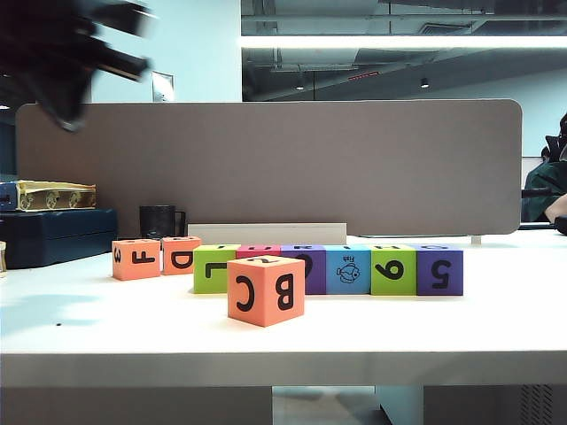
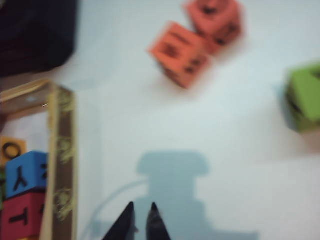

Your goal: Select the appropriate blocks from the scattered letter blocks on the table and arrange them in a row to spell out "TURING".

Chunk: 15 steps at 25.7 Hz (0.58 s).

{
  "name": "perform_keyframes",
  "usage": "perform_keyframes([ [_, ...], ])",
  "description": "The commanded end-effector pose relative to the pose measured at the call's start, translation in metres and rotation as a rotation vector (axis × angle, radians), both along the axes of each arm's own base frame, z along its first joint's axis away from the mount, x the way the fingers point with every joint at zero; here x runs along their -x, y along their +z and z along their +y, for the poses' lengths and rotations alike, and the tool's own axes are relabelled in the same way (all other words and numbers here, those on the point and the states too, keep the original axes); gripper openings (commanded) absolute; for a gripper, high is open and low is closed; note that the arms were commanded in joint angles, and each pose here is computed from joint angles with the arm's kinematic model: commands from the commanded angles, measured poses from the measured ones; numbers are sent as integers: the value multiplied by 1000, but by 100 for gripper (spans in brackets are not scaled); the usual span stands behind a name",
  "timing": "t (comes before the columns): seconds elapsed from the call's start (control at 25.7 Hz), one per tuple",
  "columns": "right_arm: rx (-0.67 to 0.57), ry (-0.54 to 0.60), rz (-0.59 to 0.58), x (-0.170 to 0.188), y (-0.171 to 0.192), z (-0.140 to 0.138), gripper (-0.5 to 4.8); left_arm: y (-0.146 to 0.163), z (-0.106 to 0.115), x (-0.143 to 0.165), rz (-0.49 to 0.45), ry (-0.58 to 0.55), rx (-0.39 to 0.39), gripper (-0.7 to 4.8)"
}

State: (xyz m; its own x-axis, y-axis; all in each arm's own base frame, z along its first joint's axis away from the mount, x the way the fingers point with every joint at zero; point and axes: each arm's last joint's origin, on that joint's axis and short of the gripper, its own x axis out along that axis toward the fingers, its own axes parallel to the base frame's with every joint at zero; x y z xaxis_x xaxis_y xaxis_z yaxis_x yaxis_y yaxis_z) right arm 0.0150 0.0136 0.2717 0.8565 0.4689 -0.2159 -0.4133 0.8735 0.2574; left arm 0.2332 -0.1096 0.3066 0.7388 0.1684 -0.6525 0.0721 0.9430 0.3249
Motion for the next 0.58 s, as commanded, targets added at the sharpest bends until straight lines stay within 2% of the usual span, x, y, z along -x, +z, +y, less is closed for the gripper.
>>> perform_keyframes([
  [0.04, 3, -1, -27, 2, 2, 0, -1, 5, 33, 16, -78, 50, 234, 26],
  [0.12, 3, 0, -27, 2, 2, 0, -1, -2, 50, 26, -119, 76, 287, 26],
  [0.27, 2, 0, -27, 2, 2, 0, -1, -25, 76, 52, -243, 148, 321, 26],
  [0.39, 4, -3, -28, 2, 2, 0, -1, -61, 95, 81, -393, 198, 346, 25],
  [0.58, 3, -3, -27, 2, 2, 0, -1, -112, 110, 111, -597, 211, 396, 26],
])
